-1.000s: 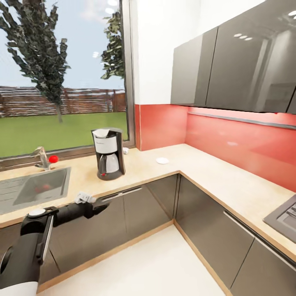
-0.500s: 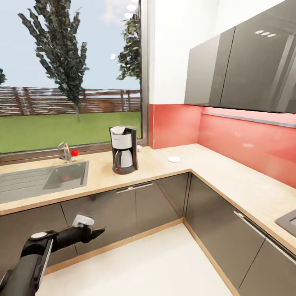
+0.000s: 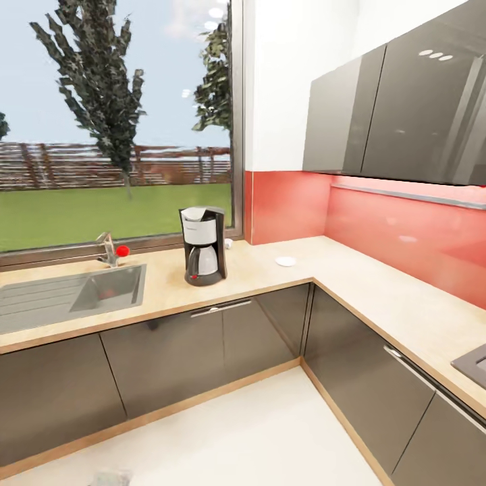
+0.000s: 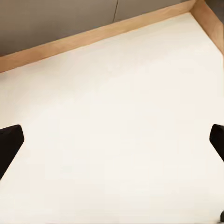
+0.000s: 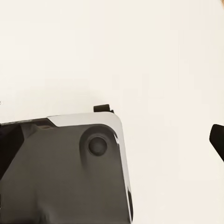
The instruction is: Set up a coffee station on the kitchen countertop: keep the coffee maker on the countertop, move the bottle of coffee from the kitchen shelf to the counter next to the coffee maker, place a paper coffee filter on top of the coffee maker, put the saucer next to the coffee maker with the coffee cup on the saucer, and place the electric kettle next to the coffee maker.
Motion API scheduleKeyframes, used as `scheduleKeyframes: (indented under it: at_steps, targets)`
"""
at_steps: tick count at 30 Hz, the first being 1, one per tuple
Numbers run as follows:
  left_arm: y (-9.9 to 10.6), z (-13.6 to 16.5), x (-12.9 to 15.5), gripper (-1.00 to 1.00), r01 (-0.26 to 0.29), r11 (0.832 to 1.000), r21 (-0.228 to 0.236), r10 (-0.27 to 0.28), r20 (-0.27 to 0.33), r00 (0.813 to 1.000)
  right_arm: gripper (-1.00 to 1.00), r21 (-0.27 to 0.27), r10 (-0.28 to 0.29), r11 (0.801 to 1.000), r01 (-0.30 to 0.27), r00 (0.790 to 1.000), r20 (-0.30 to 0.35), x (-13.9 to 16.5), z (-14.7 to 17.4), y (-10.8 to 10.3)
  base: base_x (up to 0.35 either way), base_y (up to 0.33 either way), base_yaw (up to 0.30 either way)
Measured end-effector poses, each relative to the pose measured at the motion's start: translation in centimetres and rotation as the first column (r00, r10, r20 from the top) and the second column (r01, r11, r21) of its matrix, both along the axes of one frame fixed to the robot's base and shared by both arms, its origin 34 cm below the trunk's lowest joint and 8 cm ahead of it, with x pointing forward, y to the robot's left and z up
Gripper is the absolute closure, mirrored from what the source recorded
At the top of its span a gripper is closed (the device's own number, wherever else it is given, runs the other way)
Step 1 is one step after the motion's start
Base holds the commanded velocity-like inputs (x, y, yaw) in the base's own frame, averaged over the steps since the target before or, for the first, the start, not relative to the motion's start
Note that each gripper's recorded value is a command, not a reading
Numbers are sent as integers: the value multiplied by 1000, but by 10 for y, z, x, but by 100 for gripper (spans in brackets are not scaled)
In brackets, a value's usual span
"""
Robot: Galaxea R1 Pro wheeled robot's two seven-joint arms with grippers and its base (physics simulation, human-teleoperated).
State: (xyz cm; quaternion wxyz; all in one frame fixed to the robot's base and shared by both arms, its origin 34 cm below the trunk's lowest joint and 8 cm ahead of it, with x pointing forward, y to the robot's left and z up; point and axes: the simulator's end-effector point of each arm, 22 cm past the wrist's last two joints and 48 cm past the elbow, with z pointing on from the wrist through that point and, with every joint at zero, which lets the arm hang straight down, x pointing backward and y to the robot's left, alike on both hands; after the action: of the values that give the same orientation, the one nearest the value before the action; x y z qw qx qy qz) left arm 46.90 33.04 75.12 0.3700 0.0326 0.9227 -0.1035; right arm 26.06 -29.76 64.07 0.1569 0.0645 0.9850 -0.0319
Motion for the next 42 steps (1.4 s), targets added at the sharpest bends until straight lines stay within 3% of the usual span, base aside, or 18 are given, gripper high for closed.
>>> scheduleKeyframes:
  at_steps: [2,3,6,7,8,12,17,27,29,31,33,42]
  targets:
    - [24,-22,-32,-100,-52,997,60,56,-61,997,-100,2,-2,1000,2,1000,1,0,0,1,0,0,0]
    - [59,-41,-70,-100,-111,982,151,129,-118,985,-100,4,-6,1000,6,1000,0,0,0,2,0,0,0]
    - [64,-50,-89,-100,-124,977,173,151,-151,977,-100,4,-6,1000,6,1000,0,0,0,1,0,0,0]
    - [69,-62,-110,-100,-139,971,194,177,-196,965,-100,4,-6,1000,6,1000,0,0,0,1,0,0,144]
    - [100,-74,-145,-100,-157,942,298,237,-255,937,-100,2,-5,1000,5,1000,-1,0,0,1,0,0,153]
    - [121,-81,-181,-100,-99,922,375,224,-305,926,-100,2,-6,1000,6,1000,-5,-2,-1,1,0,0,179]
    - [125,-83,-194,-100,-72,916,395,214,-329,920,-100,2,-9,1000,9,1000,-10,-4,-2,1,0,0,202]
    - [123,-87,-202,-100,-101,913,396,250,-346,904,-100,3,-12,1000,12,1000,-21,-8,-3,1,0,0,226]
    - [126,-87,-203,-100,-109,906,409,263,-344,901,-100,2,-14,1000,14,1000,-24,-9,-4,0,0,0,231]
    - [133,-86,-204,-100,-125,888,442,292,-333,897,-100,1,-14,1000,14,1000,-27,-10,-4,0,0,0,232]
    - [131,-87,-205,-100,-127,886,447,297,-333,895,-100,-2,-13,1000,13,999,-32,-12,-4,-2,0,0,232]
    - [113,-96,-221,-100,-117,894,433,295,-372,880,-100,-2,-12,1000,12,995,-95,-41,-12,-5,32,0,229]
